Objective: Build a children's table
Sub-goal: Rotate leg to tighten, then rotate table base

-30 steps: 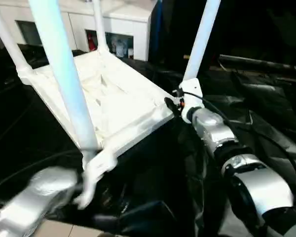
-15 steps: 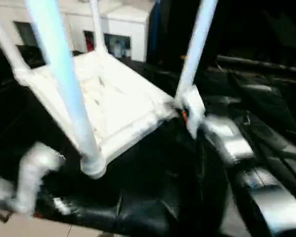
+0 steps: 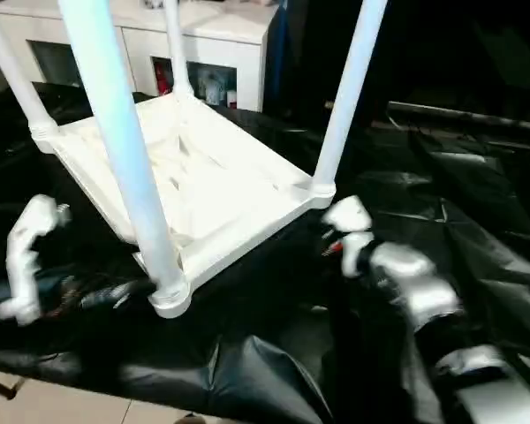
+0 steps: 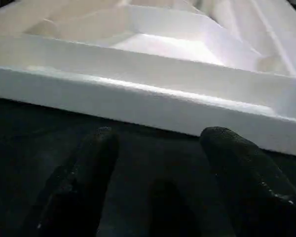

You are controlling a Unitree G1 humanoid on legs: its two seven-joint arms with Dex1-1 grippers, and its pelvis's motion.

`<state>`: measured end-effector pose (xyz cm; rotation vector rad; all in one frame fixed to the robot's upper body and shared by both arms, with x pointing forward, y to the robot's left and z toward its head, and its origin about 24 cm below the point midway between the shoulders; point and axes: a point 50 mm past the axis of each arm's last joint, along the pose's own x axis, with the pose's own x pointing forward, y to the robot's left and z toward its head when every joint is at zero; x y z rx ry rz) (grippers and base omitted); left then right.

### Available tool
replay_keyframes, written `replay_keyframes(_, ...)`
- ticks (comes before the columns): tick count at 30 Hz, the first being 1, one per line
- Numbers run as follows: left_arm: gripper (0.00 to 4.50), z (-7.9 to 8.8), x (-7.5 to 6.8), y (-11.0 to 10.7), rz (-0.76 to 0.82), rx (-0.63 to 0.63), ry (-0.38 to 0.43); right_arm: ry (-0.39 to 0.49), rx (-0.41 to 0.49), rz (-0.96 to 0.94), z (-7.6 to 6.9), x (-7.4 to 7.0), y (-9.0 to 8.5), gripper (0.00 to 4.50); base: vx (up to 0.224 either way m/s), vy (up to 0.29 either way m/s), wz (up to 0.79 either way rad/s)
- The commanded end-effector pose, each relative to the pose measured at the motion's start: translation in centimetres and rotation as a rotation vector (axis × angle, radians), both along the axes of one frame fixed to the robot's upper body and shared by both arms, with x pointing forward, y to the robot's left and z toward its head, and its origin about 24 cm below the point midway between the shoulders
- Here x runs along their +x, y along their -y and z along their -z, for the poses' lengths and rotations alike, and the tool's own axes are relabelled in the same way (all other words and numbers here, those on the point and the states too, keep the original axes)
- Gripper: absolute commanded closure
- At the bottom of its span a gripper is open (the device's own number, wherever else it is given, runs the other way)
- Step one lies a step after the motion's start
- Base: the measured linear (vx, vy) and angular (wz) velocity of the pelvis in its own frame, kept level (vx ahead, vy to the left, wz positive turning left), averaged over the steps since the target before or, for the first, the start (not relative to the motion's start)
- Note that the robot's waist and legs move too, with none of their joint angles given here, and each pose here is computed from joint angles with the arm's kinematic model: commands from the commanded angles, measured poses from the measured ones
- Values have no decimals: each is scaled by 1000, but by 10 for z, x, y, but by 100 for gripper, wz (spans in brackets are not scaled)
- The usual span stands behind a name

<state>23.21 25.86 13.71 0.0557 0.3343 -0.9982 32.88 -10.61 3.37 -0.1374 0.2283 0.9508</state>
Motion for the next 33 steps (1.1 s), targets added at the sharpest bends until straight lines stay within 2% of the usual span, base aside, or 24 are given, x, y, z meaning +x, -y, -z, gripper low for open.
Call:
replay_keyframes(1,2,2,4,2,-1,22,12,27,-16,10,-2,0,2,134,0,0,0)
replay_keyframes(3,2,2,13,13,9,-35,55,17,-13,6,0,-1,-6,134,0,0,0)
replay_keyframes(5,2,-3,21,48,115,-166,88,-4,-53,80,7,5,-16,134,0,0,0)
replay_keyframes(6,2,-5,21,61,158,-209,89,-4,-70,106,8,8,-18,134,0,0,0)
replay_keyframes(7,2,-5,21,62,161,-211,89,-4,-71,108,8,8,-18,134,0,0,0)
replay_keyframes(8,2,-6,21,71,194,-239,89,-3,-79,126,8,9,-19,134,0,0,0)
replay_keyframes(9,2,-7,20,83,236,-261,89,-7,-78,144,8,11,-21,134,0,0,0)
replay_keyframes(10,2,-7,19,105,316,-291,89,-12,-74,171,6,14,-24,134,0,0,0)
replay_keyframes(11,2,-7,19,105,316,-291,89,-12,-74,171,6,14,-24,134,0,0,0)
replay_keyframes(12,2,-5,19,127,386,-309,91,-11,-77,182,5,16,-27,134,0,0,0)
replay_keyframes(15,2,-1,21,152,434,-326,92,-6,-80,184,4,18,-31,134,0,0,0)
replay_keyframes(18,2,8,36,177,379,-283,134,11,-87,225,0,23,-31,134,0,0,0)
replay_keyframes(19,2,8,36,177,379,-283,134,11,-87,225,0,23,-31,134,0,0,0)
replay_keyframes(20,2,11,45,181,321,-250,157,15,-94,254,0,25,-29,134,0,0,0)
replay_keyframes(25,2,17,61,180,202,-159,194,20,-111,299,0,29,-23,134,0,0,0)
replay_keyframes(27,2,23,72,172,97,-61,224,32,-130,335,-1,32,-15,134,0,0,0)
replay_keyframes(28,2,23,72,172,97,-61,224,32,-130,335,-1,32,-15,134,0,0,0)
replay_keyframes(29,2,32,73,160,89,19,224,43,-135,372,-3,35,-3,134,0,0,0)
replay_keyframes(30,2,35,72,156,91,46,220,47,-137,384,-5,36,1,134,0,0,0)
replay_keyframes(33,2,41,59,143,164,69,178,60,-147,408,-9,38,19,134,0,0,0)
